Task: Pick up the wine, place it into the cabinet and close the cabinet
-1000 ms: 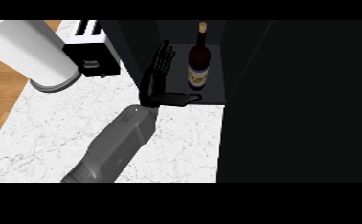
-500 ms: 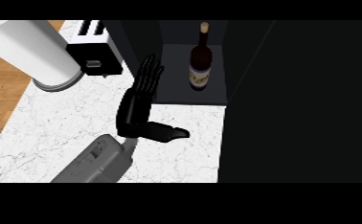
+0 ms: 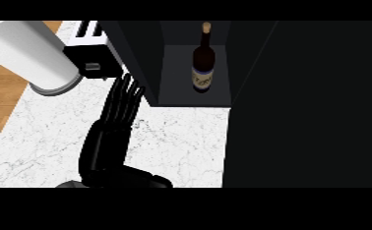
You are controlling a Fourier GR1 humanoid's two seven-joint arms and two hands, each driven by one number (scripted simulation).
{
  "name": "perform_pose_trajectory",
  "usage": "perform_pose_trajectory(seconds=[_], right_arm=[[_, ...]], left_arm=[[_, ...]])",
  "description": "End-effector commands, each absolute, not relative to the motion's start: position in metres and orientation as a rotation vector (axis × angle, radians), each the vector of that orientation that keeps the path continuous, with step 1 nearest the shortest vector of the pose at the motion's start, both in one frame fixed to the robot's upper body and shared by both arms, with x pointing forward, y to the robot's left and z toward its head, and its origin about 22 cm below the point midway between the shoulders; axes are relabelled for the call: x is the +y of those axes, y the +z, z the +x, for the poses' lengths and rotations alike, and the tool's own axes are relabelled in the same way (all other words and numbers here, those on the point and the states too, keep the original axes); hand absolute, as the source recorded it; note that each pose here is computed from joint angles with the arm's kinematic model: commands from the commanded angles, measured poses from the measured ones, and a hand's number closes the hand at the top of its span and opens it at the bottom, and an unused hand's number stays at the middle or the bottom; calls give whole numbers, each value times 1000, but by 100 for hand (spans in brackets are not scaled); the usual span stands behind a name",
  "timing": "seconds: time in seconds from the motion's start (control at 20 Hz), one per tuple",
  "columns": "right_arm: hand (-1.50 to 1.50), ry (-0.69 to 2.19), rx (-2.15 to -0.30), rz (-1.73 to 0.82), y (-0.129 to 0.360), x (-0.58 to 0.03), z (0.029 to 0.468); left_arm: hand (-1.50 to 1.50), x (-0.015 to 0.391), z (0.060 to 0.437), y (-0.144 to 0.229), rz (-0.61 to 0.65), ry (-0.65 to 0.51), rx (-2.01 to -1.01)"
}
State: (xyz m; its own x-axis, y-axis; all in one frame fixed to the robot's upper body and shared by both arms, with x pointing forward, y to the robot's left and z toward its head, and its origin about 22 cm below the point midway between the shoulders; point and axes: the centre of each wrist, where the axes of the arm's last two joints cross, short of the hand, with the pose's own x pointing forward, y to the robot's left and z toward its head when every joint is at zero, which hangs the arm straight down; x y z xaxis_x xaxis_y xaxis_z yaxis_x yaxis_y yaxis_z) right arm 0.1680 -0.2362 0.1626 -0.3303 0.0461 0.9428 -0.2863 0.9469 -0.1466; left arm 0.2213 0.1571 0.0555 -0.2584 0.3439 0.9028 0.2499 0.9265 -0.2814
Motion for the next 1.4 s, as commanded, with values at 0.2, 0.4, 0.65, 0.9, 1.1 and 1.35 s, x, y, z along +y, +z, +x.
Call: perform_pose_trajectory(seconds=[0.2, 0.4, 0.65, 0.9, 1.1, 1.35], right_arm=[[150, 696, -1741, 297, 158, -227, 159], [150, 734, -1718, 393, 164, -226, 151], [150, 725, -1651, 534, 175, -196, 121], [150, 738, -1668, 578, 179, -153, 129], [150, 741, -1677, 562, 180, -129, 125], [150, 766, -1742, 531, 182, -89, 127]], left_arm=[[-150, 191, 181, 64, -320, 136, -1875], [-150, 223, 175, 75, -256, 150, -1920], [-150, 250, 149, 79, -231, 189, -1918], [-150, 282, 126, 93, -221, 204, -1930], [-150, 318, 120, 85, -199, 217, -1919], [-150, 338, 113, 102, -207, 195, -1943]])
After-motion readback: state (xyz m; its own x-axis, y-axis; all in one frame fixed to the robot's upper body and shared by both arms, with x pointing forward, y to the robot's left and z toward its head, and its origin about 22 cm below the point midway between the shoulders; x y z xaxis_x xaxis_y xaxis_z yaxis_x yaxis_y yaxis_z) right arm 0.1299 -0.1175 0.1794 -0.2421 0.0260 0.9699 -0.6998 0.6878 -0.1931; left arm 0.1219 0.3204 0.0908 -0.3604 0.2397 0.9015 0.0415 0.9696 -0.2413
